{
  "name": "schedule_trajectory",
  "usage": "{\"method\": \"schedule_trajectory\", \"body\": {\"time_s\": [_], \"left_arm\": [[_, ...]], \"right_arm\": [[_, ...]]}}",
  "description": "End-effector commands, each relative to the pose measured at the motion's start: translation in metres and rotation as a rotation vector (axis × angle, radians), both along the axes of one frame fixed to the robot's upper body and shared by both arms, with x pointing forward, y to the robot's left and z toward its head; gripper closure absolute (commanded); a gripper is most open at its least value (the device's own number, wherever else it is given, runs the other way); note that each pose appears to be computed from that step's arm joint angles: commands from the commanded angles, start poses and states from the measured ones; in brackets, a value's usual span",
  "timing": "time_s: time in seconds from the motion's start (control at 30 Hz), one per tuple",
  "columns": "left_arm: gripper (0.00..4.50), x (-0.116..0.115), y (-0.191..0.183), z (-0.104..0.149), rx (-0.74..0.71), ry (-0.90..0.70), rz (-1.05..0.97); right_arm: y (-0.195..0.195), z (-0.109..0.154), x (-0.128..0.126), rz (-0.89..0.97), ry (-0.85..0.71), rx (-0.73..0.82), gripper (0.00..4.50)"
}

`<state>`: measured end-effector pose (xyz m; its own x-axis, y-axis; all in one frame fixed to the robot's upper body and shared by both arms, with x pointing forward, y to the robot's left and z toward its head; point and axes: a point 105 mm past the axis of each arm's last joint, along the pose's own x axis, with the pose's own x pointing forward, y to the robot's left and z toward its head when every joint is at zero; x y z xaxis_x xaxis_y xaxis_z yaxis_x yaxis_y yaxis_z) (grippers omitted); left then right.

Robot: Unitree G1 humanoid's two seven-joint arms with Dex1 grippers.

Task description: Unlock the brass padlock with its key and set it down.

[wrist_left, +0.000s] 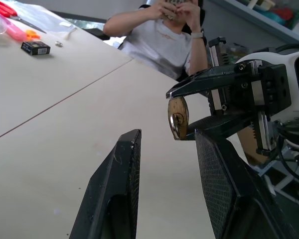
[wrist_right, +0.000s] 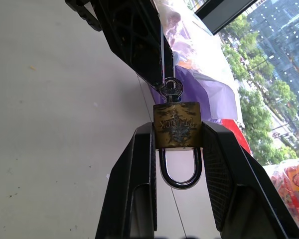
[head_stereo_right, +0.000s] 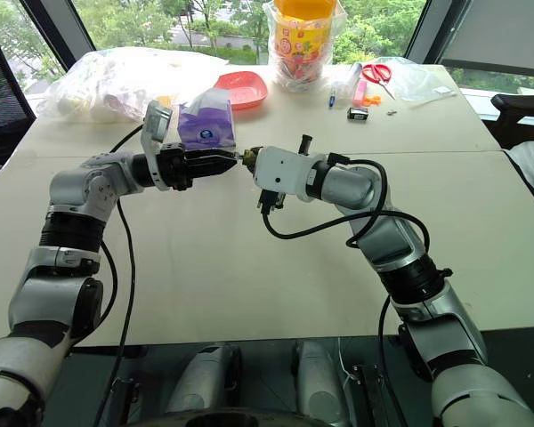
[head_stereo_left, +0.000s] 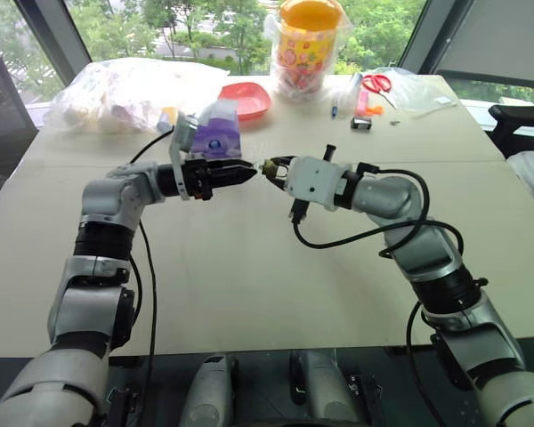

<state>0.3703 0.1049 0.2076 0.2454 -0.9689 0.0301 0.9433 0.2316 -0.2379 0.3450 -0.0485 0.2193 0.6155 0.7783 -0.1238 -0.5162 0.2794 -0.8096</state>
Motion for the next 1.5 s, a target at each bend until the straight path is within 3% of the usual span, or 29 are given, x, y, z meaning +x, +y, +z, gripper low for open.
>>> {"method": "schedule_trajectory", "body": {"time_s": [0.03,0.1,0.37,0.7,0.83,0.9,1.0,1.13,1.23,1.33,1.5], "left_arm": [[3.6,-0.001,-0.003,0.016,-0.003,-0.062,-0.014],[4.46,0.0,-0.004,0.018,-0.018,-0.056,-0.011],[4.49,-0.002,-0.007,0.015,0.025,-0.097,-0.014],[4.49,-0.012,-0.016,-0.009,0.368,-0.497,-0.089],[4.49,-0.014,-0.021,-0.007,0.356,-0.568,-0.092],[4.49,-0.012,-0.021,-0.003,0.306,-0.54,-0.067],[4.49,-0.01,-0.009,-0.012,0.268,-0.298,-0.067],[4.49,-0.019,0.002,-0.014,0.223,-0.091,-0.117],[3.6,-0.028,0.005,0.012,0.036,0.048,-0.176],[2.42,-0.018,0.002,0.009,0.09,-0.021,-0.104],[2.42,-0.015,-0.005,0.011,0.069,-0.033,-0.092]], "right_arm": [[0.003,0.014,-0.008,0.028,-0.05,0.017,3.81],[0.004,0.013,-0.01,0.038,-0.045,0.013,3.81],[0.005,0.01,-0.013,0.05,-0.031,0.003,3.81],[0.006,0.005,-0.015,0.065,0.026,0.009,3.81],[0.005,0.005,-0.016,0.066,0.045,0.02,3.81],[0.006,0.005,-0.015,0.065,0.049,0.022,3.81],[0.004,0.005,-0.014,0.055,0.034,0.004,3.81],[0.001,0.005,-0.012,0.046,0.013,-0.018,3.81],[0.0,0.006,-0.011,0.042,0.001,-0.017,3.81],[0.0,0.005,-0.011,0.044,-0.005,-0.023,3.81],[0.002,0.005,-0.012,0.051,-0.011,-0.024,3.81]]}}
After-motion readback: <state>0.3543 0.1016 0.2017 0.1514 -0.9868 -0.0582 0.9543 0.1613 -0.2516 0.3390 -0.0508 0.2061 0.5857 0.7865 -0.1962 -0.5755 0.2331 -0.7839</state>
